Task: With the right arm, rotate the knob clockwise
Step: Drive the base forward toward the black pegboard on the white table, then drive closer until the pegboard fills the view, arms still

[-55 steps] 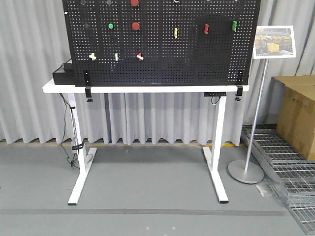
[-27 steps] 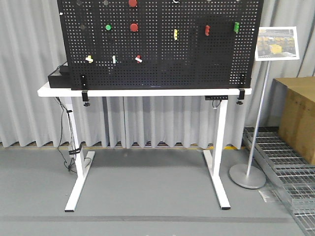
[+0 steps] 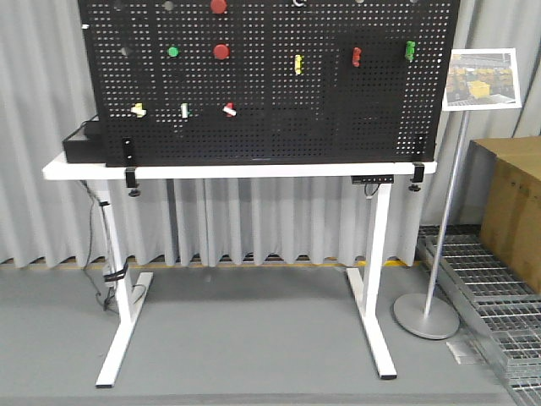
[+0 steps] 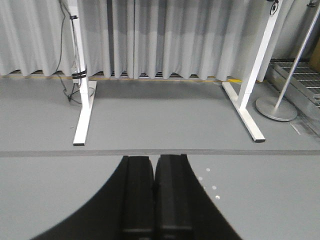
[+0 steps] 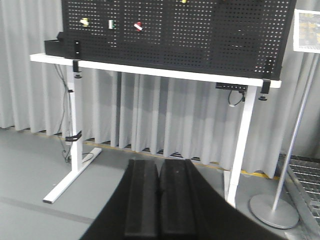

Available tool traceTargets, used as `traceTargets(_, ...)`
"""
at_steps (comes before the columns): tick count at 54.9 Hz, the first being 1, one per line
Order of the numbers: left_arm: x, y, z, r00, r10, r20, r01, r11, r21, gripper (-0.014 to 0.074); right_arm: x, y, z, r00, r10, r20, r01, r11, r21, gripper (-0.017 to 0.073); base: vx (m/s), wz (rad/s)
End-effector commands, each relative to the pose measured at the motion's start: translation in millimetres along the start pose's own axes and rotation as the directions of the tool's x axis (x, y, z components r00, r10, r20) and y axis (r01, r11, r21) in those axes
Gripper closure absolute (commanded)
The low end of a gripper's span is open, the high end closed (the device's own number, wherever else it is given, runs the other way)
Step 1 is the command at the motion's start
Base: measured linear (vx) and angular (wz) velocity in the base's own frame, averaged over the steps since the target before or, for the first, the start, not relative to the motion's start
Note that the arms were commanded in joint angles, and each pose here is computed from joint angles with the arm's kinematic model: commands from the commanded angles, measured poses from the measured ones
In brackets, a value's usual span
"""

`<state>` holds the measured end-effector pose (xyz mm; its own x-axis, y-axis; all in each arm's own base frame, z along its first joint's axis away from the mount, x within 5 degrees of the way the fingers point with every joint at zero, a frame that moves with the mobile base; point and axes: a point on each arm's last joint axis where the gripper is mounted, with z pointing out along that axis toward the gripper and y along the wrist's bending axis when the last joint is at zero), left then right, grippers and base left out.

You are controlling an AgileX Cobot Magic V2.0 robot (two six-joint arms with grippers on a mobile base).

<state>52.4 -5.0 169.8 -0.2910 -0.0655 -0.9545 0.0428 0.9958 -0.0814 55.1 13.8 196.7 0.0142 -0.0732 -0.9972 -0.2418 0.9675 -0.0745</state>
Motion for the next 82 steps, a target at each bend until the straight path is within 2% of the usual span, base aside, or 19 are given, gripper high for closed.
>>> traceTargets(1, -5.1, 0.4, 0.2, 0.996, -0.011, 0.087, 0.012, 1.0, -0.002, 0.06, -6.3, -1.0, -1.0, 0.996, -0.015, 0.088, 0.014, 1.0, 0.016, 0.0568, 0.22, -0.12)
traceTargets(82, -5.1, 0.4, 0.2, 0.996, -0.011, 0.087, 0.012, 1.0, -0.002, 0.06, -6.3, -1.0, -1.0, 0.996, -0.015, 0.088, 0.014, 1.0, 0.016, 0.0568, 0.39, 0.04)
